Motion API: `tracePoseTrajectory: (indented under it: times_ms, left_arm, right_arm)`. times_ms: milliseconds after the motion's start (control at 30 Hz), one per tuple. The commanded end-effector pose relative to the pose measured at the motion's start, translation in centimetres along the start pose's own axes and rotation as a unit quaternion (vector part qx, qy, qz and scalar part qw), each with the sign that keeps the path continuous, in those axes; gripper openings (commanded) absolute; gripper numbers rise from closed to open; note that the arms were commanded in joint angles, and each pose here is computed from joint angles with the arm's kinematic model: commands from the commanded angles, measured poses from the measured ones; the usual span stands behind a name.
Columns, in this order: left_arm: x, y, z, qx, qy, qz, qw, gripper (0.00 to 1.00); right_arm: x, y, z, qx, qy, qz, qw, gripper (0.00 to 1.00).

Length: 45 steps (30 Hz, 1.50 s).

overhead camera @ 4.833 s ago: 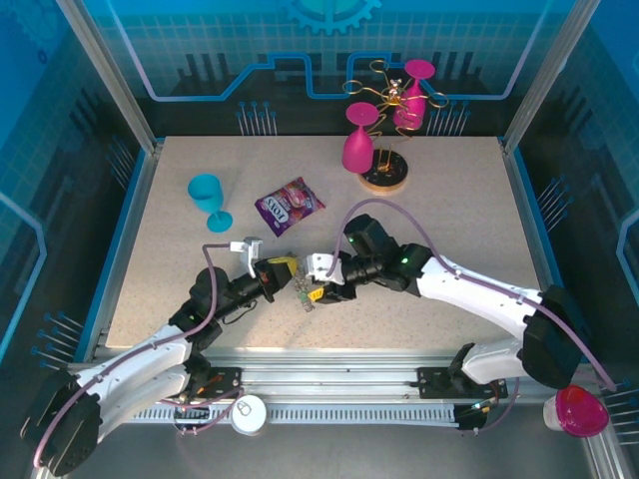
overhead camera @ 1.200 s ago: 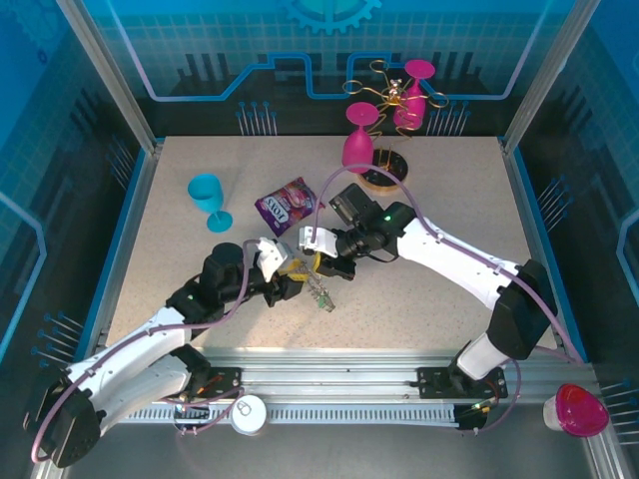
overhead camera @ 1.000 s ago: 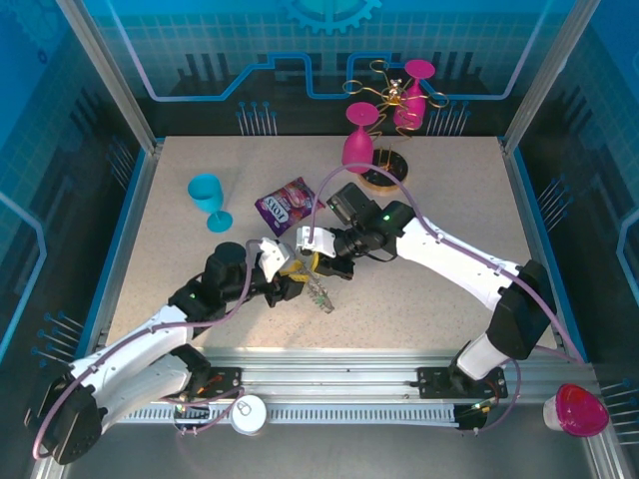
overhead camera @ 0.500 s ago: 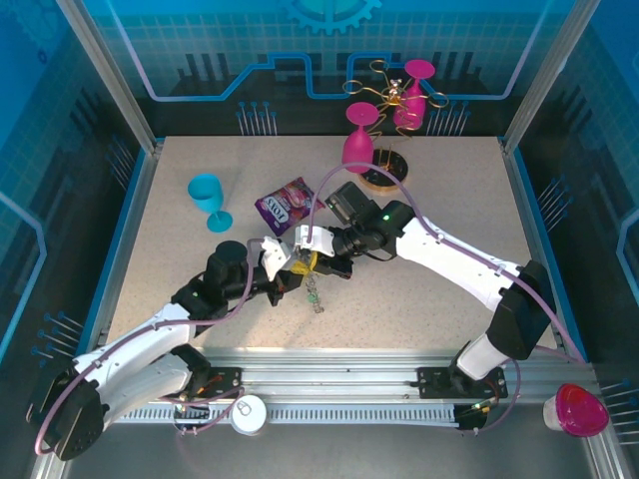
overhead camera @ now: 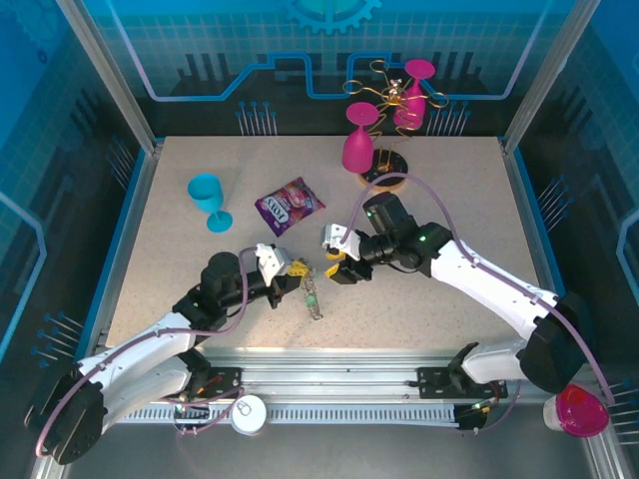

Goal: Put the keys on the keyring

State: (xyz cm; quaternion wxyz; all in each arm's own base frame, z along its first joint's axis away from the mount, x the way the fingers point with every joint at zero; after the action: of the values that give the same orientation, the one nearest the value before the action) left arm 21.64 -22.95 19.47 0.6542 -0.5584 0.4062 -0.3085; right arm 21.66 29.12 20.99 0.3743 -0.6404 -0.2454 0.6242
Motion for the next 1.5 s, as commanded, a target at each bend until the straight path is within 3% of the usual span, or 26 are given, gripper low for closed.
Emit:
tracePoseTrajectory:
  times_ms: [0,200,733,1133,1267,1467]
  left_arm:
    - [-0.4,-2.8,0.2,0.023,-0.008,-0.062,0.998,0.00]
    - [-0.5,-3.0,0.2,0.020,-0.010,-0.070,0.997,0.00]
    - [-0.1,-2.9,1.3,-0.007,-0.036,-0.077,0.996,0.00]
    - [0.1,-3.3,2.2,-0.043,-0.056,-0.102,0.992,0.00]
    - [0.1,-3.3,1.8,-0.030,-0.044,-0.104,0.993,0.00]
    - [0.1,-3.4,0.8,-0.003,-0.018,-0.116,0.993,0.00]
  right_arm:
    - [0.2,-1.2,-0.3,-0.025,0.008,-0.037,0.999,0.41]
    - [1.1,-1.5,-0.2,-0.042,0.013,-0.036,0.998,0.35]
    - [2.3,-1.7,0.9,-0.082,0.015,-0.017,0.996,0.00]
    - [3.0,-1.2,1.3,-0.170,0.074,-0.003,0.983,0.00]
    - [1.2,-1.0,0.7,-0.121,0.066,-0.032,0.990,0.23]
    - [-3.1,-2.8,-1.1,0.012,0.008,-0.153,0.988,0.21]
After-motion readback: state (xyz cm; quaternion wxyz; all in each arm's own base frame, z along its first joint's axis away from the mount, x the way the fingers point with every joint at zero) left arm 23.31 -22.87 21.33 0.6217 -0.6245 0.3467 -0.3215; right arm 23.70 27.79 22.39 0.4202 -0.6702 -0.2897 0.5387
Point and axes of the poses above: each hand's point on the last joint's axis, 136 mm out from that joint toward the fingers, its own x axis out along the fingers, its own z axis along the line the jaws close on, y = z × x, the point moved 1 cm from there along -x, back along the fingers, and after that the axes turned 6 degrees about x, right-handed, at the moved point
